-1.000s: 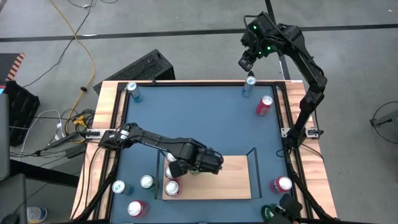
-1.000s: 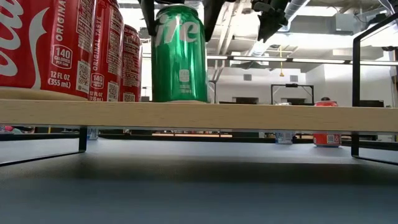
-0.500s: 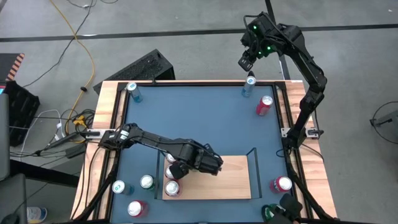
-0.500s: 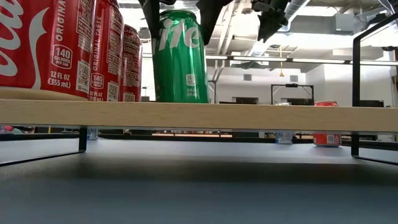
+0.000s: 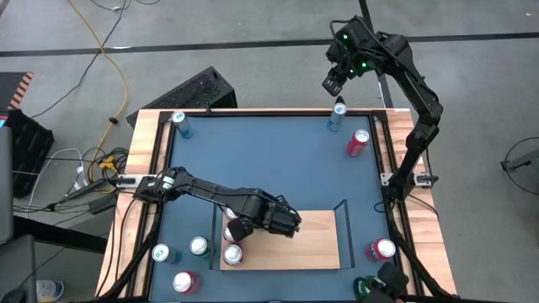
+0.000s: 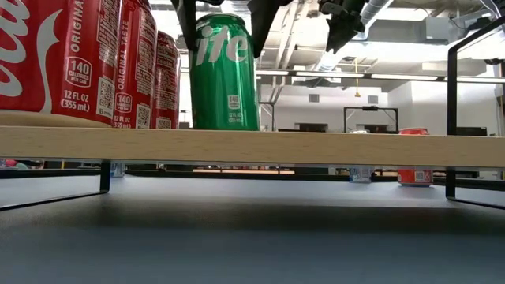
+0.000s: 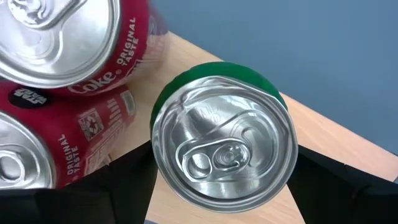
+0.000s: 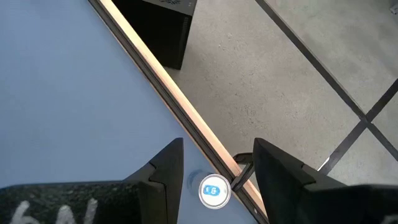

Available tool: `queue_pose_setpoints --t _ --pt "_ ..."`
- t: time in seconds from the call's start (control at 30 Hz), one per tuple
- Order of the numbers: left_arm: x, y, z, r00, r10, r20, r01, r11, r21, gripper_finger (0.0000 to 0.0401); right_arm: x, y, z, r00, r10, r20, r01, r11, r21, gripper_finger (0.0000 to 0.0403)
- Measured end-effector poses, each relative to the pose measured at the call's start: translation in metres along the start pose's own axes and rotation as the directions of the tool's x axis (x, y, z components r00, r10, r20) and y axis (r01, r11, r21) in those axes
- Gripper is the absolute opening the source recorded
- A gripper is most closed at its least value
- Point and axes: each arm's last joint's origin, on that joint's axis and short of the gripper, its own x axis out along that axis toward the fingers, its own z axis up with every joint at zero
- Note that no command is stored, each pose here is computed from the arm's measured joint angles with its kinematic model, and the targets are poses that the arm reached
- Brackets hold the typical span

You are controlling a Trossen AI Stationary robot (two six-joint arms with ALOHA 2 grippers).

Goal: Place canned beverage on shelf
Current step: Put the top left green soda can on the shelf aligned with the left red soda can

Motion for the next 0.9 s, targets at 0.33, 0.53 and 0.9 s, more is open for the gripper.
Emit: queue_pose_setpoints --t 0.33,0.53,0.9 --pt "0.007 0.003 0.001 0.999 0.044 0.012 -0.044 0.999 0.005 0.0302 -0.001 0.004 0.001 1.000 0.009 0.000 -0.009 1.000 -0.010 0.0175" --pt "0.013 0.002 -0.002 0.999 0.037 -0.019 -0.036 0.999 0.015 0.0302 -0.001 0.010 -0.002 0.993 0.118 -0.020 -0.118 0.993 -0.007 0.0175" --pt "0.015 0.003 -0.002 0.999 0.048 -0.005 -0.048 0.999 0.020 0.0302 -0.006 0.028 -0.003 0.965 0.263 -0.022 -0.264 0.963 -0.062 0.0175"
